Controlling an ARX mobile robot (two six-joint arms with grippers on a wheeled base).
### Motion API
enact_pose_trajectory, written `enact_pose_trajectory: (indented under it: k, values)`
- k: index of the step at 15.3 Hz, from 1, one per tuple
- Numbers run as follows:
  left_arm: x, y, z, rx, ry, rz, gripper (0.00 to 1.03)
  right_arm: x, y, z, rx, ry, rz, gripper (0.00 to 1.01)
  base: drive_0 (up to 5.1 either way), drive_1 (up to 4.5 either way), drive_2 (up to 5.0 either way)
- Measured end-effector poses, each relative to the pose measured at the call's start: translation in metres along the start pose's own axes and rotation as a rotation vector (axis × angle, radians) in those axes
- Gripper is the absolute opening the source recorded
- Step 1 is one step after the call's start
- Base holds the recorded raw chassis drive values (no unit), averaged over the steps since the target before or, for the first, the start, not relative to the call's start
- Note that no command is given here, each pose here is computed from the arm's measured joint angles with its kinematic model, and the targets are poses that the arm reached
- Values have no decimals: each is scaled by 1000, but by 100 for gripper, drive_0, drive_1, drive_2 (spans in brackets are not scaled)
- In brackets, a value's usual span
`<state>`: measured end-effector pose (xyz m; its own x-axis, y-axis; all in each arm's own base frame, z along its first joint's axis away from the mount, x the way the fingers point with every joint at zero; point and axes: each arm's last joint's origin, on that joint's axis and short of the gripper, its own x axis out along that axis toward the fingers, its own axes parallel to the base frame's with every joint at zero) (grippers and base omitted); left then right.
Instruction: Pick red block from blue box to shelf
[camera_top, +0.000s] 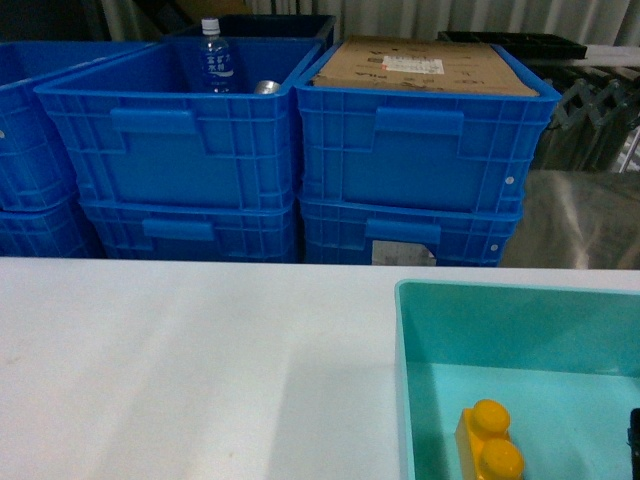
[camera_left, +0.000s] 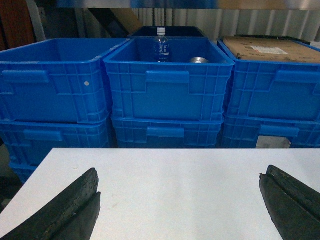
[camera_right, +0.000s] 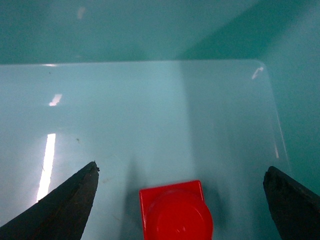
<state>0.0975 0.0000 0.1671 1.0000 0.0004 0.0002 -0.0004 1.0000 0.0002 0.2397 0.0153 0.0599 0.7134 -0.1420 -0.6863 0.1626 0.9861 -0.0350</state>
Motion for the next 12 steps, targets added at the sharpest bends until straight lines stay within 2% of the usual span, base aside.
enact_pose_trajectory:
  k: [2, 5, 8, 11, 12]
  values:
    - [0, 0, 0, 0, 0, 0, 98, 1, -5, -8, -13, 27, -4, 98, 0, 0, 0]
    - [0, 0, 0, 0, 0, 1, 98, 3, -4, -11, -18, 39, 7, 98, 0, 0, 0]
    - [0, 0, 0, 0, 0, 0, 98, 8, 9, -10, -46, 54, 26, 98, 0, 0, 0]
    - [0, 0, 0, 0, 0, 0, 98, 14, 19, -6, -50, 60, 25, 98, 0, 0, 0]
    - [0, 0, 0, 0, 0, 0, 98, 17, 23, -5, -48, 65, 28, 94, 0, 0, 0]
